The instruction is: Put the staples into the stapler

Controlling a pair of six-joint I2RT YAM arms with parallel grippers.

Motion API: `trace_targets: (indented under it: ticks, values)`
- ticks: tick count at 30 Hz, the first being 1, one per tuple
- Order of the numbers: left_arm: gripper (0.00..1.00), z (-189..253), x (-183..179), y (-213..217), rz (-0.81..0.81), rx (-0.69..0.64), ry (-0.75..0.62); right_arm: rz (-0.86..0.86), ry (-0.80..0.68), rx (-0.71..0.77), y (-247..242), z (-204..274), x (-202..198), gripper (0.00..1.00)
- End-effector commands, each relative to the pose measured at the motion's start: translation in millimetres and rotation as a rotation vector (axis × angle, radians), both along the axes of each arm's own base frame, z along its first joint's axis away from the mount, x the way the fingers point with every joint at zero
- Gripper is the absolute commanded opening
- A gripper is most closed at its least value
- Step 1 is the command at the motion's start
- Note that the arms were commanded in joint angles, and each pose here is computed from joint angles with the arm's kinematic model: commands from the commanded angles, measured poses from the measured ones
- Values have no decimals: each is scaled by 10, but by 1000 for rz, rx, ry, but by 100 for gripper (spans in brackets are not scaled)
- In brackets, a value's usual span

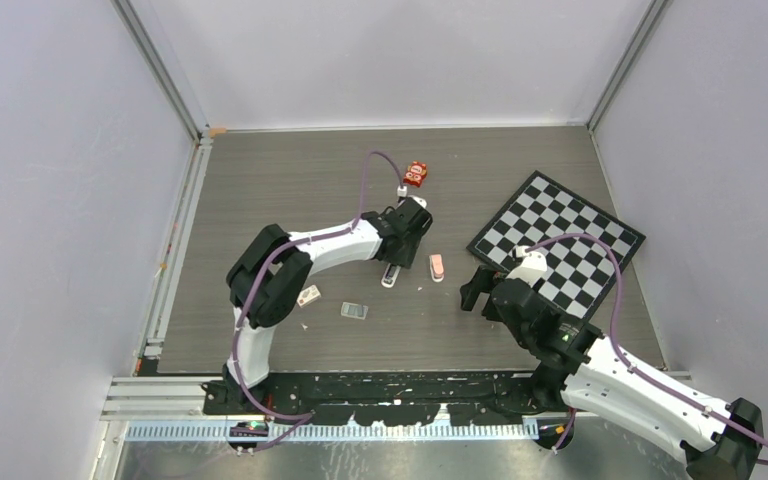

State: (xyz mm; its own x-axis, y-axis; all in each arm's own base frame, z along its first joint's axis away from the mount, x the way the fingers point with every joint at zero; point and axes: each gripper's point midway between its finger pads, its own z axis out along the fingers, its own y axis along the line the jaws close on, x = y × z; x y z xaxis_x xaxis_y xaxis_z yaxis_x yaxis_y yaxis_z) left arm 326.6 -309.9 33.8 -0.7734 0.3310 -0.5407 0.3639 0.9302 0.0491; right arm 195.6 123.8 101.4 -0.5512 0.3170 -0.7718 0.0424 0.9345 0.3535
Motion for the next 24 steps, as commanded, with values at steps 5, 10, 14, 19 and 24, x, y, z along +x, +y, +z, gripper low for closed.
trace_targets:
  ticks: [5, 10, 14, 19, 24]
  values:
    - [36, 221, 264, -217, 11, -143, -62, -9, -35, 19, 16, 176, 46, 100]
    - [11, 298, 189, -212, 27, -210, -40, -2, -30, 34, 45, 170, 37, 100]
    - [0, 548, 108, -283, 72, -471, -11, 3, -23, 38, 65, 158, 35, 100]
    - [0, 996, -7, -413, 89, -925, 79, 17, -14, 54, 128, 140, 41, 100]
    - [0, 1235, -59, -405, 50, -1072, 62, 59, -13, 79, 255, 157, 55, 100]
